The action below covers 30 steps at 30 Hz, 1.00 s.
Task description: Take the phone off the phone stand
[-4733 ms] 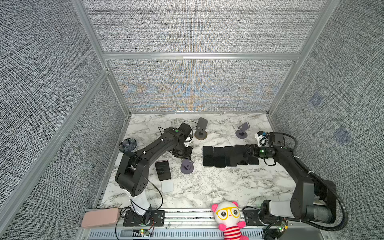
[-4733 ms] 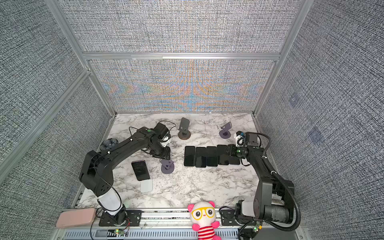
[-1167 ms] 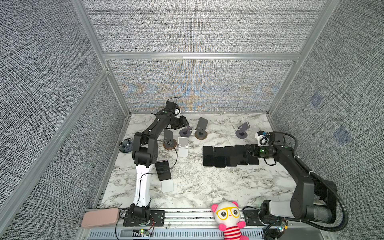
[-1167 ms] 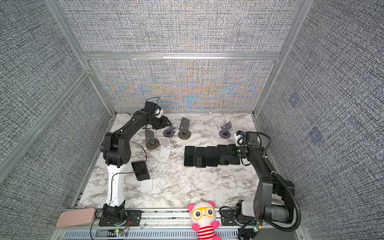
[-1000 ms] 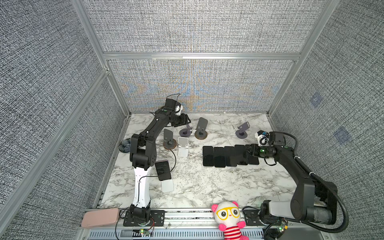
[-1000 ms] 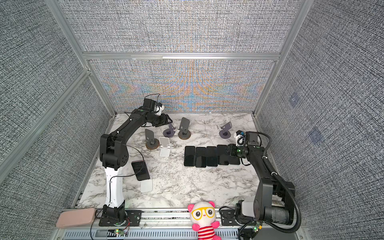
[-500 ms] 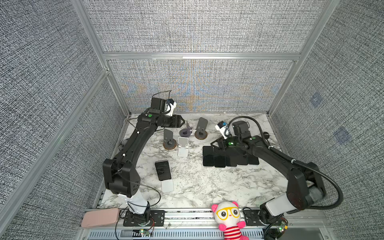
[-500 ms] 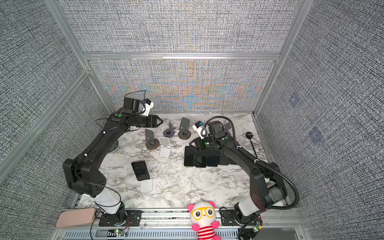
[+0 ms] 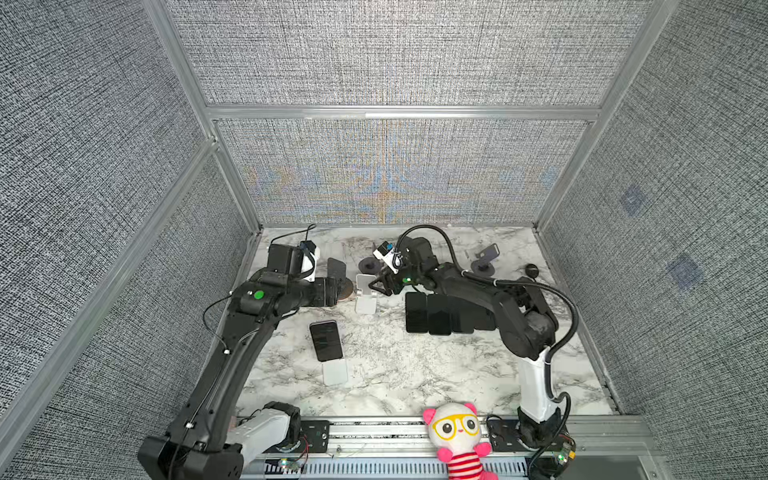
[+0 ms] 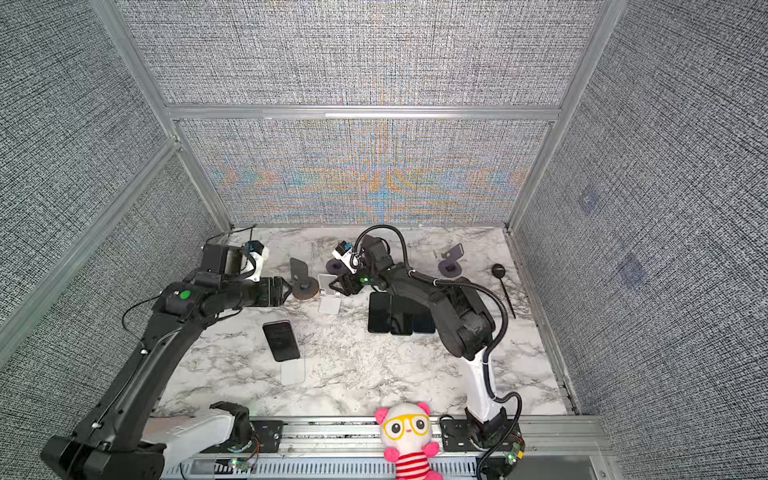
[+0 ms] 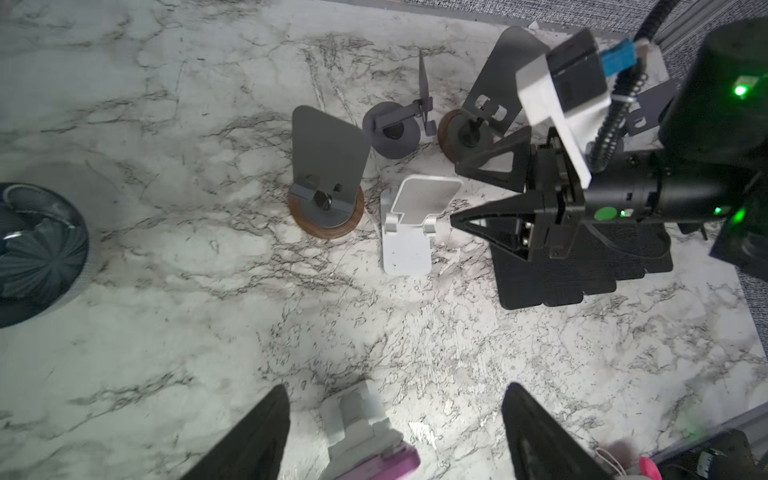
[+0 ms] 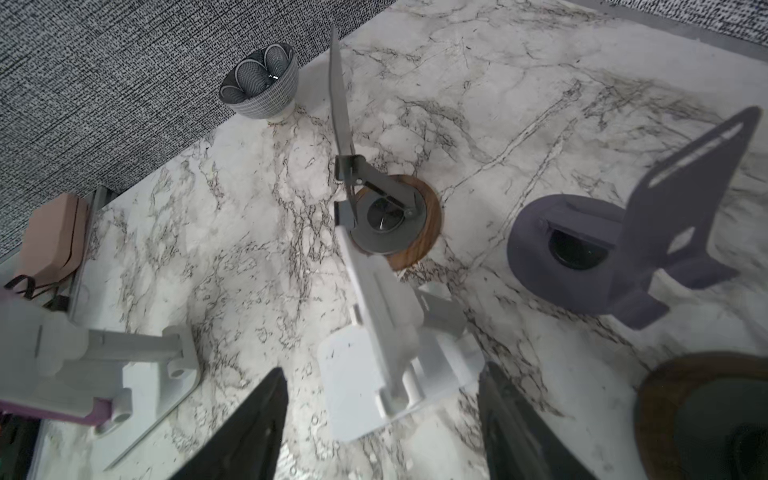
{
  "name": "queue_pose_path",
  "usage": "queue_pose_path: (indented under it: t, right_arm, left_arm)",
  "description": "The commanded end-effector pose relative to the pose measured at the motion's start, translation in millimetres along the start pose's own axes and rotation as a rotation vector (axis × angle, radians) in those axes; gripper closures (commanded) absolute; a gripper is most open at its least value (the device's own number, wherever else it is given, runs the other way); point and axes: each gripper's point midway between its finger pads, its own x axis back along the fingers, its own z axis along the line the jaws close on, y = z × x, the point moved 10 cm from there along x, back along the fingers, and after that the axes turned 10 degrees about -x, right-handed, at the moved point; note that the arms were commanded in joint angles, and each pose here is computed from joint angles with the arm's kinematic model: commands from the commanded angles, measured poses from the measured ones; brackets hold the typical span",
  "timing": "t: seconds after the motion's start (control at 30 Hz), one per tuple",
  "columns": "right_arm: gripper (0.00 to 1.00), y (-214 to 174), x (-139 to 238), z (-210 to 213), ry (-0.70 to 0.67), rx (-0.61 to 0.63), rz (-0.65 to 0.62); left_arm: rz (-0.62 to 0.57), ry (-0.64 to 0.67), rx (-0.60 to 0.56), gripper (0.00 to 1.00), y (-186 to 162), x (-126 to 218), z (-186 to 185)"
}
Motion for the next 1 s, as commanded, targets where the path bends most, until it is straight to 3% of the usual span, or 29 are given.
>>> queue_pose_path:
  t: [0.0,0.13,0.3,0.33,0.53,0.7,0.97]
  right_arm:
    - [0.33,9,-16,-4,0.005,0.0,-0.042]
    - [0.44,10,-30,-4,0.025,-0.003,-0.03]
    - [0.96,10,-25,0,0.03,0.001,-0.033]
    - [1.0,11,-23,2,0.03,0.002,-0.034]
    - [1.0,26,10,24,0.024,0.036,-0.045]
    - [1.0,34,79,47,-0.043,0.108,-0.067]
    - [1.0,21,185,2,-0.454,0.055,-0.124]
  left_arm:
    - [0.074,0.063,0.017,0.17,-16,2,5]
    - [0.08,0.073,0.018,0.17,-23,2,6]
    - [0.073,0.073,0.005,0.17,-23,2,6]
    - [0.073,0.074,0.003,0.17,-22,2,6]
    - [0.064,0.05,0.0,0.17,-17,-5,6]
    - [0.058,0.043,-0.024,0.17,-16,-4,5]
    - [0.107,0.086,-0.053,0.17,-17,-10,10]
